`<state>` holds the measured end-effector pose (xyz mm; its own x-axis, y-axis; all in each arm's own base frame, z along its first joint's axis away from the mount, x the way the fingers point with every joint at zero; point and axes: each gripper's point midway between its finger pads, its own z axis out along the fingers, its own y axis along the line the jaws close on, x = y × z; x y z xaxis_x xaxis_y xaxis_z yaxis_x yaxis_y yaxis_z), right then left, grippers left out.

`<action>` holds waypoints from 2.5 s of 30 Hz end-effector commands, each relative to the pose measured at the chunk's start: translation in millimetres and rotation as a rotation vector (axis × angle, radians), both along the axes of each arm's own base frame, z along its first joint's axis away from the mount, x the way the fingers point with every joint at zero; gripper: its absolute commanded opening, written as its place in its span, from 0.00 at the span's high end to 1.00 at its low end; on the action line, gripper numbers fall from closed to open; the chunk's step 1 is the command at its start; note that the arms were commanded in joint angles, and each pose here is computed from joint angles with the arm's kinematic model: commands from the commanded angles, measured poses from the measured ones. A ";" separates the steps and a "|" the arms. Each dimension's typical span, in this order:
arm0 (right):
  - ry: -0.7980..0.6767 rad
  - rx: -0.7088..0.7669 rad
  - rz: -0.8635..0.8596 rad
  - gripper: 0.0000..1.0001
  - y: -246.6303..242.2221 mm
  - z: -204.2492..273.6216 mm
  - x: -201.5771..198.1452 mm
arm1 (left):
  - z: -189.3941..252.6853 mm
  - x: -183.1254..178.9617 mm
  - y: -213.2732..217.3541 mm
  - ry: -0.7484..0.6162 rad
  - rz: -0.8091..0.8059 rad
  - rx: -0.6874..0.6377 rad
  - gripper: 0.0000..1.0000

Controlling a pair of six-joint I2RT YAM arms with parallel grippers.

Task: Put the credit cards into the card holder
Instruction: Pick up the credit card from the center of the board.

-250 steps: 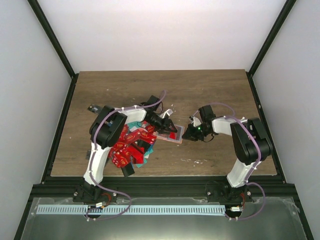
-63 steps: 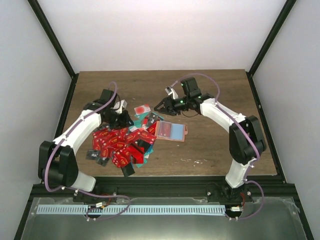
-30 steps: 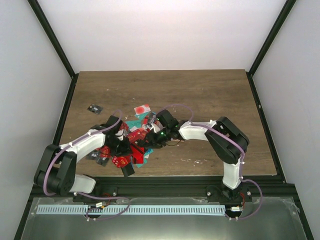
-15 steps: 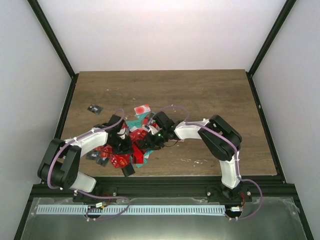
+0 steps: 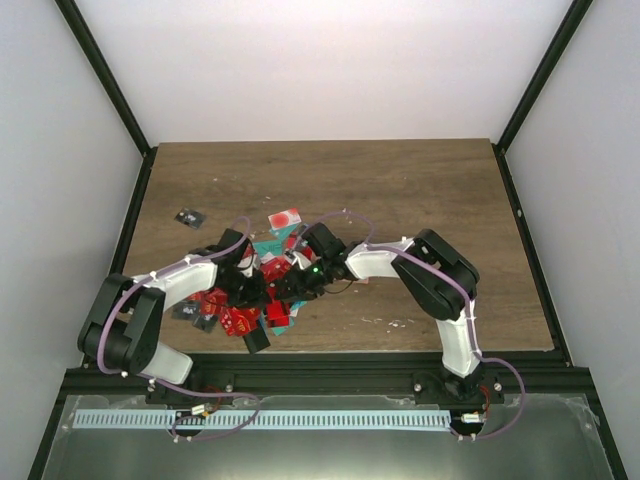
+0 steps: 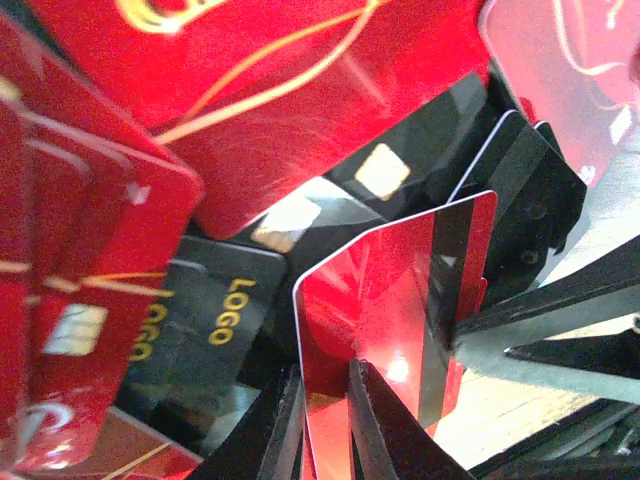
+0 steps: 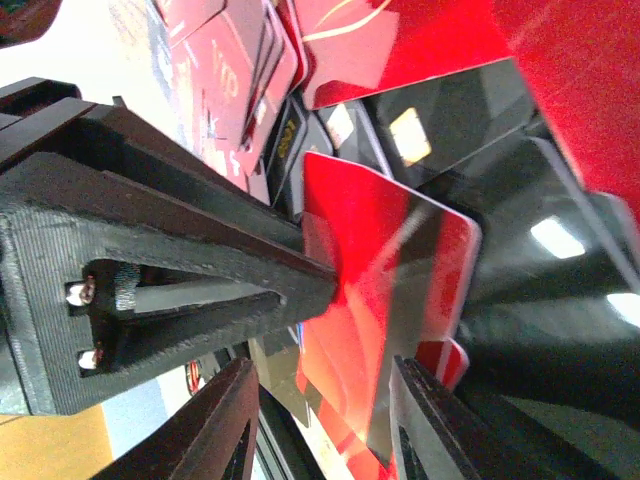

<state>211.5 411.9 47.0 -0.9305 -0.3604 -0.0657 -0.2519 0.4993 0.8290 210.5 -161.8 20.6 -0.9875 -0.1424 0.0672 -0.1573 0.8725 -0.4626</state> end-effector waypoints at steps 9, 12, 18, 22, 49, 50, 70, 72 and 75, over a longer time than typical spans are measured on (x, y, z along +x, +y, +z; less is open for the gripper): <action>0.000 0.029 0.018 0.63 -7.7 6.2 -15.8 | -22.3 -16.7 -4.8 0.029 -0.030 -0.015 0.86; -0.036 0.012 0.005 0.63 -16.7 14.1 -16.8 | -21.7 -16.9 -3.3 0.025 -0.033 -0.003 0.86; -0.046 -0.072 -0.027 0.62 -36.2 1.9 -22.8 | -22.8 -16.4 -7.0 0.021 -0.060 0.003 0.86; -0.019 -0.114 -0.039 0.63 -45.6 -12.7 -29.3 | -22.9 -16.9 -9.6 0.022 -0.078 0.006 0.86; 0.012 -0.105 -0.033 0.99 -37.5 -24.7 -25.6 | -17.2 -17.3 -12.1 0.013 -0.089 -0.004 0.86; 0.008 -0.109 -0.033 0.99 -37.8 -23.0 -25.1 | -13.5 -15.8 -11.2 0.006 -0.085 0.002 0.86; -0.165 0.125 0.061 0.99 -27.0 58.2 -9.9 | 110.2 34.6 11.2 -0.344 0.046 -0.081 0.50; -0.175 0.155 0.070 0.99 -25.5 65.4 -7.2 | 111.1 36.0 11.8 -0.348 0.068 -0.141 0.47; -0.191 0.217 0.085 0.99 -23.4 80.5 -5.0 | 116.6 39.0 8.0 -0.373 0.074 -0.234 0.46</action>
